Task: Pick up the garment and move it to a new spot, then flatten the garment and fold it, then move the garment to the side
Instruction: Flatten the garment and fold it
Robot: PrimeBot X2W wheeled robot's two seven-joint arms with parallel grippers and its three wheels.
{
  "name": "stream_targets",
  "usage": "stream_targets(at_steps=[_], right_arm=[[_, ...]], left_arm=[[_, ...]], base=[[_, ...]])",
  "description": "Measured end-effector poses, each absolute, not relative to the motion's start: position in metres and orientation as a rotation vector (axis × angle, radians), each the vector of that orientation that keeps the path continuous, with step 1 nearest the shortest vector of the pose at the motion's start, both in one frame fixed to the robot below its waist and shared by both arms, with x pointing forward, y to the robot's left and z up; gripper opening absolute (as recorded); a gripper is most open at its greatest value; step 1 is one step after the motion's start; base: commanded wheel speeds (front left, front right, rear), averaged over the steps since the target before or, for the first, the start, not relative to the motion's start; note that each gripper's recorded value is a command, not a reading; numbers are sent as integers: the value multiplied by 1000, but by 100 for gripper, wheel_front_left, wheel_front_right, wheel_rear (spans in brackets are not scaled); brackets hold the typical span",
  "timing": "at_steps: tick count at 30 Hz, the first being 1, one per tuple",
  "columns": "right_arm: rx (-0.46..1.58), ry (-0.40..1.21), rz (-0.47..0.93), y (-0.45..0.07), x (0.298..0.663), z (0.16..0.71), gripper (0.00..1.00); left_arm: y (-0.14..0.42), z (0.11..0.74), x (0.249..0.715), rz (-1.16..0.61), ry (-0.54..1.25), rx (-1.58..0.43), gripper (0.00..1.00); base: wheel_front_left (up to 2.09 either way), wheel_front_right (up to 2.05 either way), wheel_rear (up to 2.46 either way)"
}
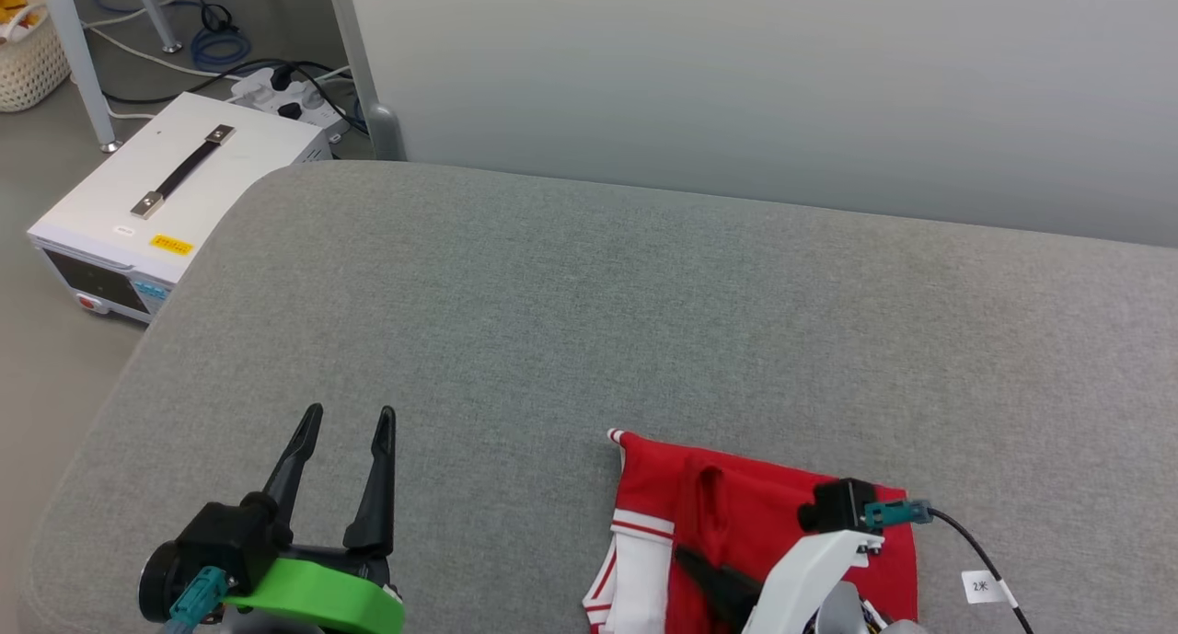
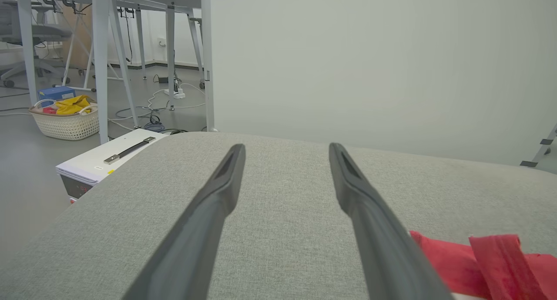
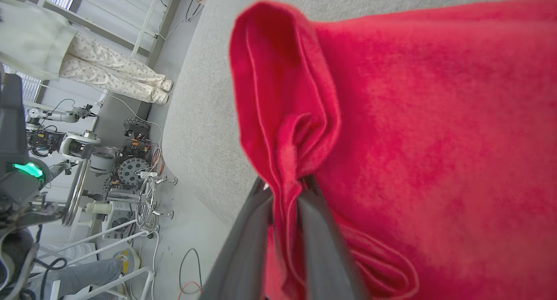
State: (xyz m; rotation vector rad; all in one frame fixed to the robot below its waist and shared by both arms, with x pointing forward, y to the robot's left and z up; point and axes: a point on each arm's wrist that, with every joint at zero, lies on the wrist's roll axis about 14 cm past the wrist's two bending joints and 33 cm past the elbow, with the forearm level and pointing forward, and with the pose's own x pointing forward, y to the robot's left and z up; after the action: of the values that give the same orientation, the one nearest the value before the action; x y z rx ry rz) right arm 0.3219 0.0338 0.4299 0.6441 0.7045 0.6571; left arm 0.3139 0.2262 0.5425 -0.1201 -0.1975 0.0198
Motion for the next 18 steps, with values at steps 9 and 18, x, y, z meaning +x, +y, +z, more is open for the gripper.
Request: stream_targets(at_steps=[9,18], right_arm=[[830,691,787,78,302,462,100],[678,462,703,50,352,486,100]], left_arm=[[222,541,317,7,-192,-123,100],[212,545,320,-23,-203,-130,100]], base=[[0,0,0],[0,0,0]])
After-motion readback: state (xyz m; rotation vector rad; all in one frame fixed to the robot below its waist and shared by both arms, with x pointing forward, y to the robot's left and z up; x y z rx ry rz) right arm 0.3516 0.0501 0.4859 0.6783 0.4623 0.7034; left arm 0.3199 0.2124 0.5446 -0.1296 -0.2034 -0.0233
